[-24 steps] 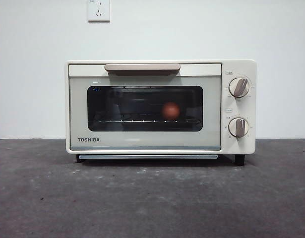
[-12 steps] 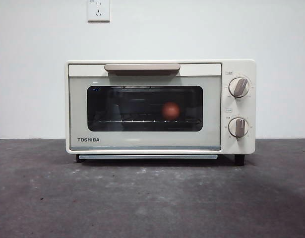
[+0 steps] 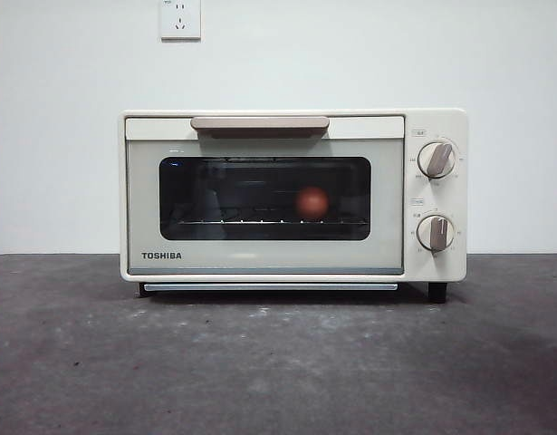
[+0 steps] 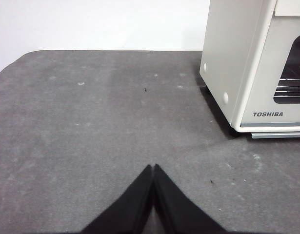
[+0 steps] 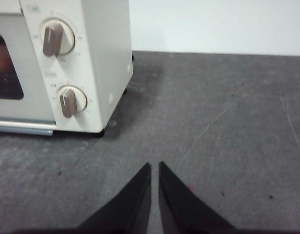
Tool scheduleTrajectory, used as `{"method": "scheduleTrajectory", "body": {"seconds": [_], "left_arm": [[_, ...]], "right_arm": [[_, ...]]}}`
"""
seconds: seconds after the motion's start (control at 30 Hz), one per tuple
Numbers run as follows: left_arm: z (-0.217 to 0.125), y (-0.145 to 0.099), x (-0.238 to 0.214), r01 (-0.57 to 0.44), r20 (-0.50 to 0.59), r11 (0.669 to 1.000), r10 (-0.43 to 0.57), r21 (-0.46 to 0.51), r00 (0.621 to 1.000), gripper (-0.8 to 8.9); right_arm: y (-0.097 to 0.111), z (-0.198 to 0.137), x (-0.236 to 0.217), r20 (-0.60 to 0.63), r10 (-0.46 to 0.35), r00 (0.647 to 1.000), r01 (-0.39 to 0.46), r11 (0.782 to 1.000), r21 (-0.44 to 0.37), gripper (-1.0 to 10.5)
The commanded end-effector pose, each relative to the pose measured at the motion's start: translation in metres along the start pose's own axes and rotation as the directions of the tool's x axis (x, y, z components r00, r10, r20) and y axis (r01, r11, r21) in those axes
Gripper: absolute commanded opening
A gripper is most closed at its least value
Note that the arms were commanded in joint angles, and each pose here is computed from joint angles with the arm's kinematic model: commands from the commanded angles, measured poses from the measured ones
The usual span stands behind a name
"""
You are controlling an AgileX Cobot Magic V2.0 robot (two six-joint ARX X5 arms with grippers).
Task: Eggoven
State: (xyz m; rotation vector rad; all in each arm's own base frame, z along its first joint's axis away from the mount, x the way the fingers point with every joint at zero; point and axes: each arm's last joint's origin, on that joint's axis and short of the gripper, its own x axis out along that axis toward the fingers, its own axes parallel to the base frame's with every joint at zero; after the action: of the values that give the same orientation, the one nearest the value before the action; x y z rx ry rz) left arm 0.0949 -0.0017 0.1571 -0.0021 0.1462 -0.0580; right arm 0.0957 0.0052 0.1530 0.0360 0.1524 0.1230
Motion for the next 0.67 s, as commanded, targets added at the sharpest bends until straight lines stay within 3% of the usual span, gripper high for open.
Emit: {"method": "scheduleTrajectory", "body": {"seconds": [0.03,0.67], "left_arm": [[-0.0077,0.0003,0.0027,0.0,-0.011,1.0,0.0,0.006,1.0,0.08],[-0.0077,0.0003,0.0027,0.0,-0.011,1.0,0.0,0.006,1.0,0.08]], "right_arm": [[-0.0005,-0.0027,0.0005,-0.013,-0.006,1.0,0.006,1.0,0.017,0.1],[-0.0004,-0.0007,0.0003,0.004,-0.006,1.0,0.006,1.0,0.014,0.1]]}}
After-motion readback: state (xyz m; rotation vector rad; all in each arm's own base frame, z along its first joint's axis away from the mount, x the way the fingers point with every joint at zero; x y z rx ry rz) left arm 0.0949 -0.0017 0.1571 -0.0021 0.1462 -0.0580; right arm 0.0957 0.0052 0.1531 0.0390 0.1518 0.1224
